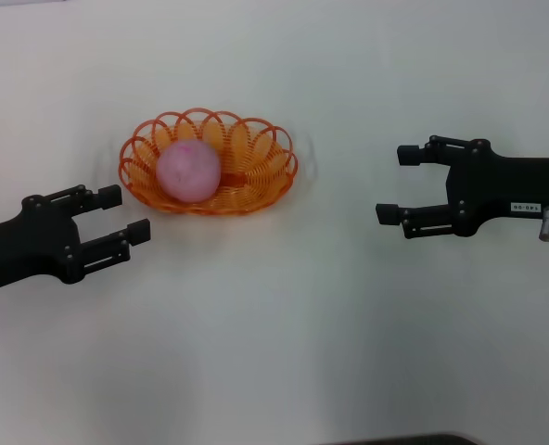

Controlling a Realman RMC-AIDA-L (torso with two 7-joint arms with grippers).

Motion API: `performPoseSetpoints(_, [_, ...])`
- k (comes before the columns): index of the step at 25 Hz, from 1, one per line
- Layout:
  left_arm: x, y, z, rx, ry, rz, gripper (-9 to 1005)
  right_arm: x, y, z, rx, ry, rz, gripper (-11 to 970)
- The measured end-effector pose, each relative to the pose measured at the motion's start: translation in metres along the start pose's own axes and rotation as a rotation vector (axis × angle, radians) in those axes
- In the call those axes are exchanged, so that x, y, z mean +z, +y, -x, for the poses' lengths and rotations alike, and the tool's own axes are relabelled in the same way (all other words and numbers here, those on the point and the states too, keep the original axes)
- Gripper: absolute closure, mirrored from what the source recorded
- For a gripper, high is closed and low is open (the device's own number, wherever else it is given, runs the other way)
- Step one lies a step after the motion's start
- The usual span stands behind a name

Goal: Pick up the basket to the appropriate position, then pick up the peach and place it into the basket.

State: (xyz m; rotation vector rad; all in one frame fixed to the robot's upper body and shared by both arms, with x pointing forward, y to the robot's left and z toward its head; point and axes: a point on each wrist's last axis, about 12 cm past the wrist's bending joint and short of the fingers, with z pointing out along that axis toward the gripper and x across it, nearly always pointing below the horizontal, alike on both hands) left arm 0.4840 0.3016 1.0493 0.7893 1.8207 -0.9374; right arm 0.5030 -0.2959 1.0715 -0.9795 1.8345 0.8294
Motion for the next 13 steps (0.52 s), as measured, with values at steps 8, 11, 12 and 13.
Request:
performPoseSetpoints(8, [-0.0021,-0.0003,0.0001,0.001,0.001,0.000,321,-0.0001,0.0000,0.0003,-0.002,0.000,0.000,2])
performPoseSetpoints(11, [-0.0025,-0.0006,-0.0003,-0.001,0.001,0.000,321,0.0003,-0.0003,0.0003,-0.002,0.002,-0.001,2])
performPoseSetpoints(12, [-0.0026,-0.0007,-0.0004,-0.002,0.001,0.000,321,0.0004,-0.0004,0.0004,-0.002,0.002,-0.001,2])
performPoseSetpoints(13, [-0.0027,-0.0008,-0.0005,-0.002,0.000,0.000,321,0.0003,-0.0004,0.0004,-0.002,0.002,-0.002,2])
